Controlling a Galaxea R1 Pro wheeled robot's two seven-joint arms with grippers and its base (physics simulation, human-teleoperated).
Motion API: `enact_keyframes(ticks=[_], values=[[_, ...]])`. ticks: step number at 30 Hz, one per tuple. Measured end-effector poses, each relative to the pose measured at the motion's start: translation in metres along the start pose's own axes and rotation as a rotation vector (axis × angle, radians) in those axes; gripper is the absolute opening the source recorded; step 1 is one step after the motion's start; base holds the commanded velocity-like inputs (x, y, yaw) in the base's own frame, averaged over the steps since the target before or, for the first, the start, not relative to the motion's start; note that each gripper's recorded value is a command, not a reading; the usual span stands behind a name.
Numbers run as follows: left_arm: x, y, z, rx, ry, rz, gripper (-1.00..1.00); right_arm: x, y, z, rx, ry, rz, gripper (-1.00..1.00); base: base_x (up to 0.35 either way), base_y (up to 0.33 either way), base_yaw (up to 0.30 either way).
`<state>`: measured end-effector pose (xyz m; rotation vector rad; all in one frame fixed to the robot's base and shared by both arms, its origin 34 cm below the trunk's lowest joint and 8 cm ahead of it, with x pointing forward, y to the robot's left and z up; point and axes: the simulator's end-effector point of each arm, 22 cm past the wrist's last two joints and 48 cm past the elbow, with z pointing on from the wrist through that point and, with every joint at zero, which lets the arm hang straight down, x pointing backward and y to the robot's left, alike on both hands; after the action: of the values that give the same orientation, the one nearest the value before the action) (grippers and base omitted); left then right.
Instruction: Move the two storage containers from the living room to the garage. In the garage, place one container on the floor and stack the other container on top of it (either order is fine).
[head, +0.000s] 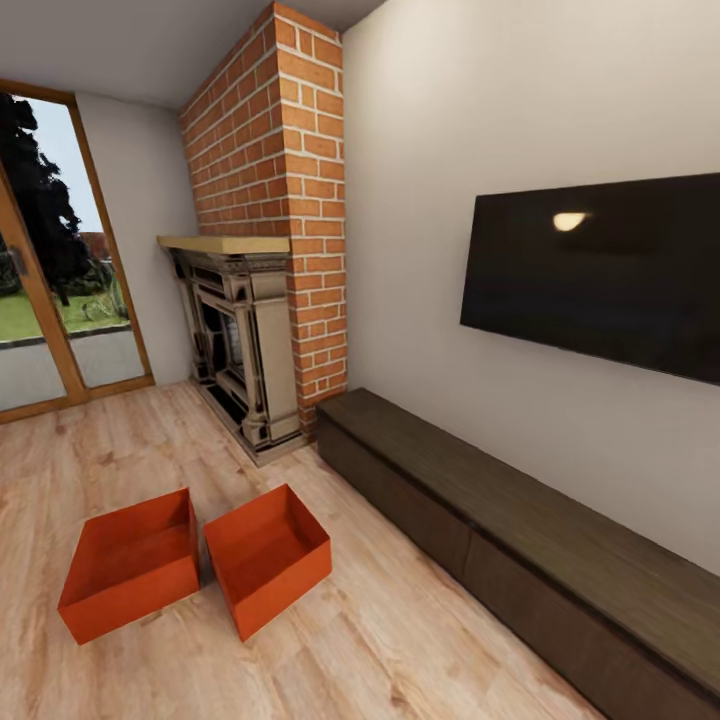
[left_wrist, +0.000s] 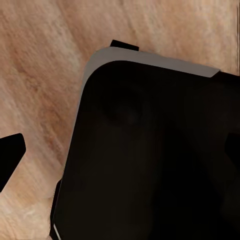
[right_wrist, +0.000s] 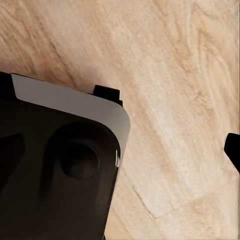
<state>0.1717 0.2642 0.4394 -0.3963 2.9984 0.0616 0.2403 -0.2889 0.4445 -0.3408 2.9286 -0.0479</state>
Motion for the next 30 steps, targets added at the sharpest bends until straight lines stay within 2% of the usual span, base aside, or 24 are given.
enact_keyframes(ticks=[21,30], values=[[0.0007,0.0001,0.0000,-0.001,0.003,0.000,1.00,-0.0003,-0.0005,0.0000,0.003,-0.001,0.021,1.00,0.307,-0.117,0.000],[-0.0003,0.0002,0.0000,-0.001,-0.002,-0.001,1.00,-0.0008,-0.0010,0.0000,0.003,-0.004,0.022,1.00,0.307,-0.117,0.233]])
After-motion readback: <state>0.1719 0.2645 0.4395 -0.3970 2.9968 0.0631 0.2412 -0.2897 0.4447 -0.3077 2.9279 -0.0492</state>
